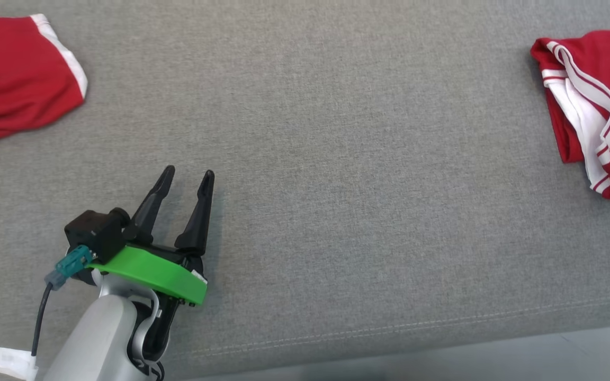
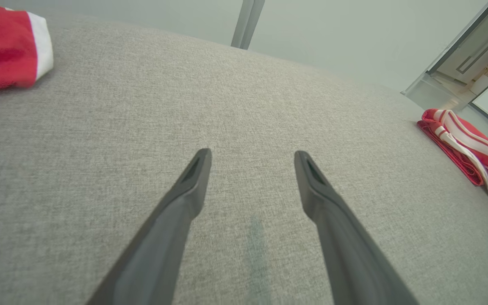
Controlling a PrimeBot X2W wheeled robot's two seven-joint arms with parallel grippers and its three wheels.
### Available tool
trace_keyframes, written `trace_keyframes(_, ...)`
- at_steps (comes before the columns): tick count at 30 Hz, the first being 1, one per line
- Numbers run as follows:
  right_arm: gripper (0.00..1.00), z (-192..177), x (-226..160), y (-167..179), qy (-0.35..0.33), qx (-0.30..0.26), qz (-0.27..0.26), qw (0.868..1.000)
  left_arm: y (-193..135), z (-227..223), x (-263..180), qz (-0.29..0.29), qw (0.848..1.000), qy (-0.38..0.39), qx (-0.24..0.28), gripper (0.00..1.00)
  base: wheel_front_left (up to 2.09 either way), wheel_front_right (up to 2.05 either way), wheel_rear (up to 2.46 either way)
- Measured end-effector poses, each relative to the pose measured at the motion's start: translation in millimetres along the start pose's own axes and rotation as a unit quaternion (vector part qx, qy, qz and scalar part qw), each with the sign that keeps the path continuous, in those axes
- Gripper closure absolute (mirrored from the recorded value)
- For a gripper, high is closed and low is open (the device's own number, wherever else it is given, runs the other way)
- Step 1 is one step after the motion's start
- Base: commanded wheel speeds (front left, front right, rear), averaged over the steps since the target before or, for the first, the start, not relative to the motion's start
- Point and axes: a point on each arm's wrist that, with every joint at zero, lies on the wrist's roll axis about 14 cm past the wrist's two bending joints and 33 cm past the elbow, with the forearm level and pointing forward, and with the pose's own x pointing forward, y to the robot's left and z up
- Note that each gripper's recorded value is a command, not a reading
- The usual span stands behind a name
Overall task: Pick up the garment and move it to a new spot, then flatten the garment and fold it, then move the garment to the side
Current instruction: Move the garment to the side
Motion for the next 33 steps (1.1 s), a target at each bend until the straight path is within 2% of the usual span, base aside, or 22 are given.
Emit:
trace_keyframes(7, 0.00, -1, -12, 43, -0.025, -0.007, 0.057, 0.998, 5, 14, -20, 0.020, 1.000, -0.018, 0.006, 0.00, 0.00, 0.00, 0.00)
trace_keyframes(15, 0.00, 31, -38, 75, -0.110, 0.002, 0.097, 0.989, 22, 35, -58, 0.065, 0.997, -0.047, 0.019, 0.00, 0.00, 0.00, 0.00)
trace_keyframes(20, 0.00, 41, -58, 86, -0.137, 0.001, 0.108, 0.985, 39, 54, -82, 0.103, 0.992, -0.072, 0.034, 0.00, 0.00, 0.00, 0.00)
trace_keyframes(26, 0.00, 50, -77, 91, -0.172, 0.003, 0.099, 0.980, 46, 67, -94, 0.113, 0.987, -0.083, 0.073, 0.00, 0.00, 0.00, 0.00)
trace_keyframes(33, 0.00, 33, -95, 107, -0.175, 0.013, 0.102, 0.979, 49, 73, -94, 0.122, 0.983, -0.087, 0.107, 0.00, 0.00, 0.00, 0.00)
